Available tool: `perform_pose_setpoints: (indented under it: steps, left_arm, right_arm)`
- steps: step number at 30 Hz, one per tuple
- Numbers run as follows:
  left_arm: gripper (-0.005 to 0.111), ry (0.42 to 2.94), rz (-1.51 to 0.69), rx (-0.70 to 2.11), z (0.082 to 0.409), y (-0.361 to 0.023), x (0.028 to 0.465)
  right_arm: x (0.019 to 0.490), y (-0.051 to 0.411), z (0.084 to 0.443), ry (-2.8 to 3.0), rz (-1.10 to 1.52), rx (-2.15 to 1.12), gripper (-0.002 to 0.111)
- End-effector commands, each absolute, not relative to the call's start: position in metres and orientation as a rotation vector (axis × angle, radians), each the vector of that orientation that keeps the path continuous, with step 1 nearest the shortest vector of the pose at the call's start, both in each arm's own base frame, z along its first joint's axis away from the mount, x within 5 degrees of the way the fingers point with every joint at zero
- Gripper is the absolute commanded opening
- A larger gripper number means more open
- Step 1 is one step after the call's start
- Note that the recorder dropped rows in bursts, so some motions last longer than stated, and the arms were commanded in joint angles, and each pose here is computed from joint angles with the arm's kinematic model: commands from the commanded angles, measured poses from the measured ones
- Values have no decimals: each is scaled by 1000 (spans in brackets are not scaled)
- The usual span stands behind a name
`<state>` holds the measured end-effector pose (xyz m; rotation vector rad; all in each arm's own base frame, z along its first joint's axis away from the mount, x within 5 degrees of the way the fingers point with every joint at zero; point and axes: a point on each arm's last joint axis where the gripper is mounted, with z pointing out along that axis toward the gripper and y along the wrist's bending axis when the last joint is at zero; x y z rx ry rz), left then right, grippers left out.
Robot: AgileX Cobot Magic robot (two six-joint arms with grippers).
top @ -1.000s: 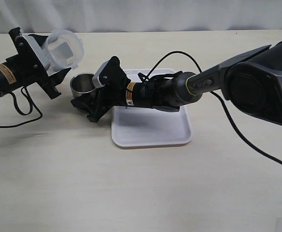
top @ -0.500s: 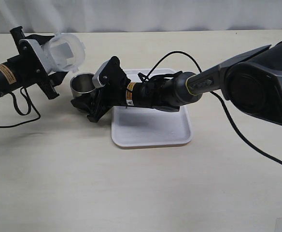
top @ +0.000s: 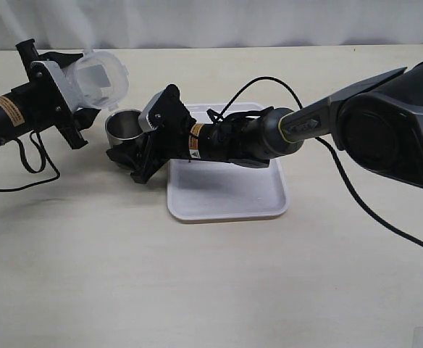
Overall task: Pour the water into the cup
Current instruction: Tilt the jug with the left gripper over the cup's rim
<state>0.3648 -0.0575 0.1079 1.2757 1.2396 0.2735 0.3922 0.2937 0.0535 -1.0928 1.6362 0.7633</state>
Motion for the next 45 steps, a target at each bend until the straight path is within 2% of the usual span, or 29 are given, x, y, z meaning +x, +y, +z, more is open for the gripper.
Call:
perform_pose_setpoints:
  steps: [1,27,45]
  left_arm:
    - [0,1181,283,1243,117,-60,368]
    - [0,1188,296,1246,119,-59,372]
    - [0,1065,413,1362,119,-67,371]
  right_arm:
    - [394,289,47,1684,719,-1109,4]
    - [394,289,47,1684,719,-1109,4]
    - [394,289,47,1684,719,-1109,4]
